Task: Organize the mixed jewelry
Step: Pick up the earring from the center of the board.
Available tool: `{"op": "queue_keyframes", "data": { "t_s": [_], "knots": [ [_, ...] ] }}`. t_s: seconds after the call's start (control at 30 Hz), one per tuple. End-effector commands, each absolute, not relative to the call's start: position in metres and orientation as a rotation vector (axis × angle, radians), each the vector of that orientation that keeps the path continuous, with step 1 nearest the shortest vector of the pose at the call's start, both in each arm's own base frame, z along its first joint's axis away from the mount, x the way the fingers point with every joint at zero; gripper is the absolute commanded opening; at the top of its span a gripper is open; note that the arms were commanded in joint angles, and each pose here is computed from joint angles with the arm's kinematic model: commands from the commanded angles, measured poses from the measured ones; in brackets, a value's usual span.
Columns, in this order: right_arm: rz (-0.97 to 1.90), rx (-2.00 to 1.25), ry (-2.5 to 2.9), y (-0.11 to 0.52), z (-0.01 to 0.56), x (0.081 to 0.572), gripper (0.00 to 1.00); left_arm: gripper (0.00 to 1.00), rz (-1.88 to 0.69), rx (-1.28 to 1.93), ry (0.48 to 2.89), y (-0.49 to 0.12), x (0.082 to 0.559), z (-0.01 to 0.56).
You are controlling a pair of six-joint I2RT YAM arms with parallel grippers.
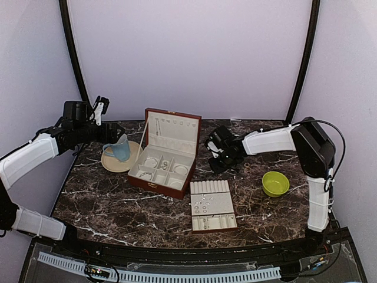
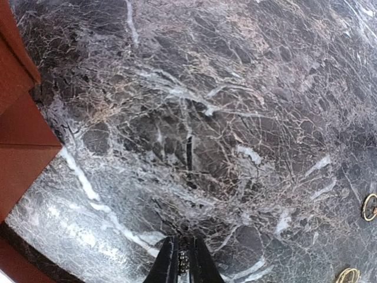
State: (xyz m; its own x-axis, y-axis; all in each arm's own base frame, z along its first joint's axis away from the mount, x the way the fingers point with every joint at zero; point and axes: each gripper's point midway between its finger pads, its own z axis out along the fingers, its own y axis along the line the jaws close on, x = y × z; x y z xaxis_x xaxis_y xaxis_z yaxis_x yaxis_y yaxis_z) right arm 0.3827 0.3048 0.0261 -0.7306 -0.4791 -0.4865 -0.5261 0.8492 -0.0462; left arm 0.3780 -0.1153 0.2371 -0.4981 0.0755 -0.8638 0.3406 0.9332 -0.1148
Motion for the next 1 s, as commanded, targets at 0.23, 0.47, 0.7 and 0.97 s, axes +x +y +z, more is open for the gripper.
{"op": "queue_keyframes", "data": {
  "t_s": [0.23, 0.47, 0.7, 0.97],
  "knots": [
    [0.12, -0.701, 2.496, 0.31, 0.032, 0.392, 0.04, 0.9, -0.336, 0.3, 2.037, -0.114, 0.374, 0.25],
    [0.157, -0.659, 2.458, 0.311, 0.055, 0.392, 0.01, 0.87, -0.426, 0.295, 1.957, -0.129, 0.365, 0.269],
    [0.225, -0.632, 2.43, 0.312, 0.071, 0.387, 0.0, 0.86, -0.553, 0.317, 1.941, -0.199, 0.344, 0.264],
    [0.347, -0.603, 2.413, 0.318, 0.085, 0.375, 0.0, 0.83, -0.87, 0.297, 1.985, -0.3, 0.336, 0.217]
  ]
}}
